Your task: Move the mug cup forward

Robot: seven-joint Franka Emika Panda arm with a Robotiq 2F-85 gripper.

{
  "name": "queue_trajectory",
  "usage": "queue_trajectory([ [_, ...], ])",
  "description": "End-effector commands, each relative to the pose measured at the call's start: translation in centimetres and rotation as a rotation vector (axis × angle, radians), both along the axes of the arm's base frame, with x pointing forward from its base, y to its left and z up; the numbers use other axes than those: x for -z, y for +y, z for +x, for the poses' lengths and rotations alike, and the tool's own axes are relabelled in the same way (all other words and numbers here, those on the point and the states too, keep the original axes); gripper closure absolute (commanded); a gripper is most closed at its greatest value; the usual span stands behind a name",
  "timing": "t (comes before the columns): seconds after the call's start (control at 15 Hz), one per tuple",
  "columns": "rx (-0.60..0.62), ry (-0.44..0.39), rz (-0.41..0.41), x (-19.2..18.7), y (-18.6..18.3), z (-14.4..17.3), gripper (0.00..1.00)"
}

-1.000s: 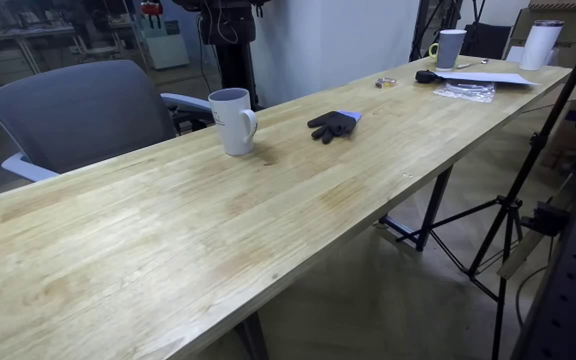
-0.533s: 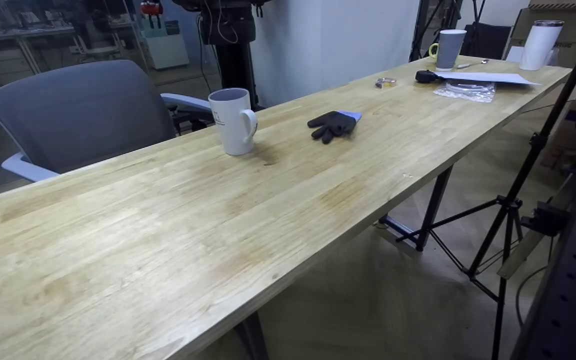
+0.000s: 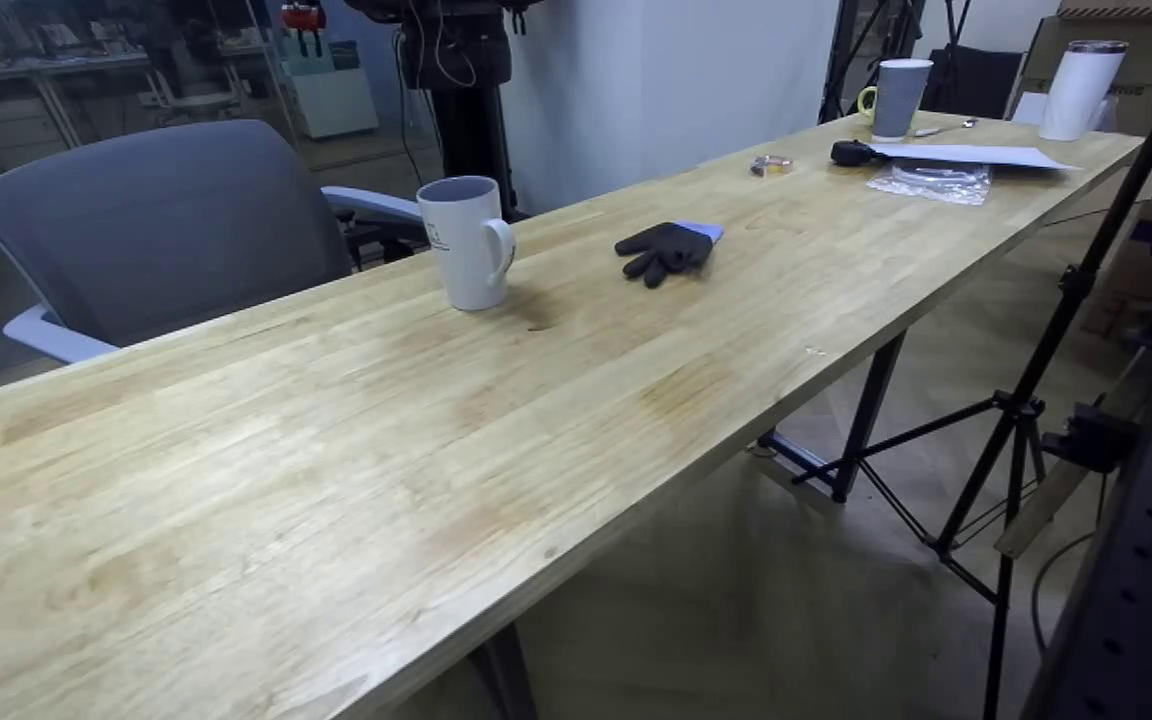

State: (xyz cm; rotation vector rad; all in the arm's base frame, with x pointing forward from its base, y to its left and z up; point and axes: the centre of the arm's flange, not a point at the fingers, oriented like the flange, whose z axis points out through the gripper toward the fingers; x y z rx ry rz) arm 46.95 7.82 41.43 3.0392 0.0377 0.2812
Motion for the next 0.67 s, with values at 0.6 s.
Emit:
queue_trajectory([
  [0.6, 0.057, 0.039, 0.085, -1.0, -1.0, 20.3, 0.00],
])
